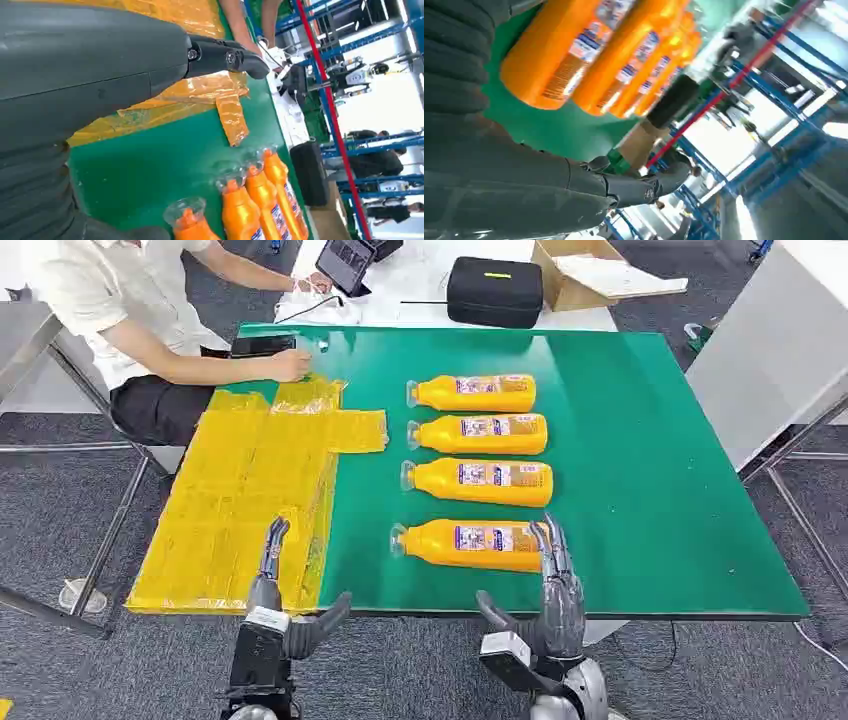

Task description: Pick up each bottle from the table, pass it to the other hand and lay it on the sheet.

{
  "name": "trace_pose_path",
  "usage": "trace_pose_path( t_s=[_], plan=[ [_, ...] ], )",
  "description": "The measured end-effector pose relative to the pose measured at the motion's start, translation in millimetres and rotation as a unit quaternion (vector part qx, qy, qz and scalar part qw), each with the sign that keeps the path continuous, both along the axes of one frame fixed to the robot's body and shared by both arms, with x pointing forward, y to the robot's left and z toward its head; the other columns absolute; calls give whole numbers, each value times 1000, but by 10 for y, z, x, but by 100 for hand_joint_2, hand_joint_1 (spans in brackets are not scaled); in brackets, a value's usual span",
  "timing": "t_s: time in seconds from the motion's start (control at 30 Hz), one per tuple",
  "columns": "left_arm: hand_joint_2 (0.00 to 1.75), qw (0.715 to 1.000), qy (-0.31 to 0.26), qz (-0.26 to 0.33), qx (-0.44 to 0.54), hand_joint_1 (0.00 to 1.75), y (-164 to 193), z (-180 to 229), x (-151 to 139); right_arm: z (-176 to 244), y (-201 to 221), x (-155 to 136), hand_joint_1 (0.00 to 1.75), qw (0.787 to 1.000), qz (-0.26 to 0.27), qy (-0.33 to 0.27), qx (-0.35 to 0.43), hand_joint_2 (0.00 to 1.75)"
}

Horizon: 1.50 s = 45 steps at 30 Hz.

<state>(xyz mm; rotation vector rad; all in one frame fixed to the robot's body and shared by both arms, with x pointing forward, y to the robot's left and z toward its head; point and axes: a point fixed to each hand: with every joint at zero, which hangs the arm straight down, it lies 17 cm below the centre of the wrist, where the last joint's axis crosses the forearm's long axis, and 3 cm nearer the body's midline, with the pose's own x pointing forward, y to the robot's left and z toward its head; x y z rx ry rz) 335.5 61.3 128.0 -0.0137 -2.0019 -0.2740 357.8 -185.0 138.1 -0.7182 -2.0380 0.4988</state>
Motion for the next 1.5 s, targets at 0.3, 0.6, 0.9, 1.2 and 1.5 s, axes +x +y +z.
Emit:
trace_pose_path(
  t_s=[0.3,0.6,0.9,1.2,1.5],
  plan=[
    [175,999,-4,-43,-20,0,-275,91,29,-573,-384,554,0,974,11,83,-211,175],
    [175,997,-4,-71,-35,0,-507,159,60,-698,-775,1032,0,948,9,121,-293,175],
    [175,996,-4,-87,-31,0,-606,180,36,-810,-640,1058,0,935,21,126,-331,175],
    [175,995,-5,-92,-28,0,-643,230,39,-941,-464,1000,0,931,51,147,-331,175],
    [175,996,-9,-91,-22,0,-656,267,31,-1095,-508,1073,0,919,50,191,-342,175]
  ],
)
